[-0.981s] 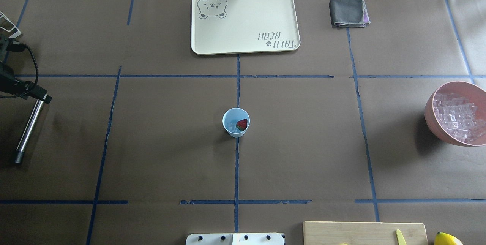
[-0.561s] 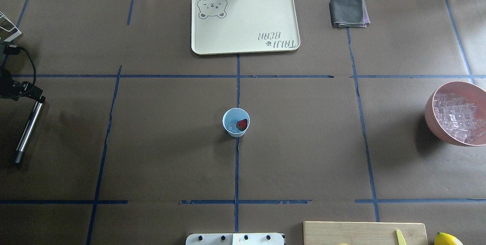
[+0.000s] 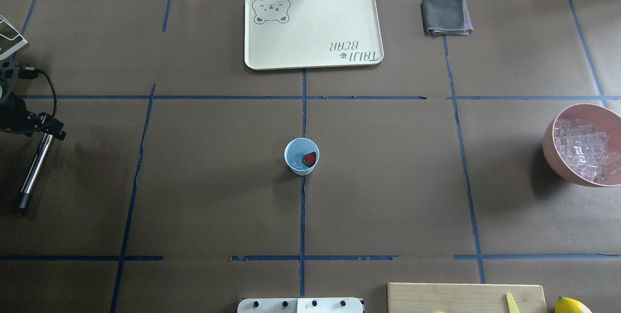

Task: Mash ice and strawberries in cup
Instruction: 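Lower the left gripper and grasp the steel muddler near its top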

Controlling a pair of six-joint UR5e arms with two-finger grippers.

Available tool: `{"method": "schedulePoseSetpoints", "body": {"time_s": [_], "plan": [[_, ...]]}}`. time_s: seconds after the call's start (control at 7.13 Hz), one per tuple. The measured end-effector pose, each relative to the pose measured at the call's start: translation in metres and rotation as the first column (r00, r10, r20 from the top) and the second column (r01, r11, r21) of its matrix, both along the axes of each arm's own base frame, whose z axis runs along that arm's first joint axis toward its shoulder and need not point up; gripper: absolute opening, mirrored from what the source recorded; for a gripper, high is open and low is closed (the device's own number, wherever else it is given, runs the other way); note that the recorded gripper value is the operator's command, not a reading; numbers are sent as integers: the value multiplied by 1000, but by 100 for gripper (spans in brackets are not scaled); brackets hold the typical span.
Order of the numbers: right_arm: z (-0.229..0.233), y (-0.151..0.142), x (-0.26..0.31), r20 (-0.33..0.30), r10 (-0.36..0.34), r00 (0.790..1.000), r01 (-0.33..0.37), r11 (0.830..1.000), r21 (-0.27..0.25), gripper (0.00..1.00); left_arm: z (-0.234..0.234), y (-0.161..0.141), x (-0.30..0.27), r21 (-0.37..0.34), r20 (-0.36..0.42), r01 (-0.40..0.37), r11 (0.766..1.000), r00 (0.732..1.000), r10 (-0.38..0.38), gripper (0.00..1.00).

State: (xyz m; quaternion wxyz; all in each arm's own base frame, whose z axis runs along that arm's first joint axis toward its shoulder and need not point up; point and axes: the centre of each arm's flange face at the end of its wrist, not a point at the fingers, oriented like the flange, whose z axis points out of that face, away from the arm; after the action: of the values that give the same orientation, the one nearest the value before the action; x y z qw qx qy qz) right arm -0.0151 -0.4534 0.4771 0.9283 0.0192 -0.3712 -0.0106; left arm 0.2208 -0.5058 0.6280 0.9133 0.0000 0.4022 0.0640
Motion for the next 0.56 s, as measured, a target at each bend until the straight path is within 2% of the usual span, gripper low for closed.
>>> {"method": "schedulePoseSetpoints", "body": {"time_s": [0.14, 0.28, 0.42, 0.56], "plan": [[1, 0, 0, 0, 0, 1000, 0, 1000, -1, 100, 2, 1, 2, -3, 2, -3, 1000, 1000, 3, 79], [1, -1, 0, 0, -1, 1000, 1, 1000, -2, 100, 3, 2, 3, -6, 4, -5, 1000, 1000, 5, 39], [1, -1, 0, -1, -1, 1000, 1, 1000, -3, 100, 4, 2, 3, -8, 5, -5, 1000, 1000, 5, 8], [1, -1, 0, -1, 0, 1000, 0, 1000, -3, 100, 5, 3, 3, -8, 5, -5, 1000, 1000, 5, 0]]}}
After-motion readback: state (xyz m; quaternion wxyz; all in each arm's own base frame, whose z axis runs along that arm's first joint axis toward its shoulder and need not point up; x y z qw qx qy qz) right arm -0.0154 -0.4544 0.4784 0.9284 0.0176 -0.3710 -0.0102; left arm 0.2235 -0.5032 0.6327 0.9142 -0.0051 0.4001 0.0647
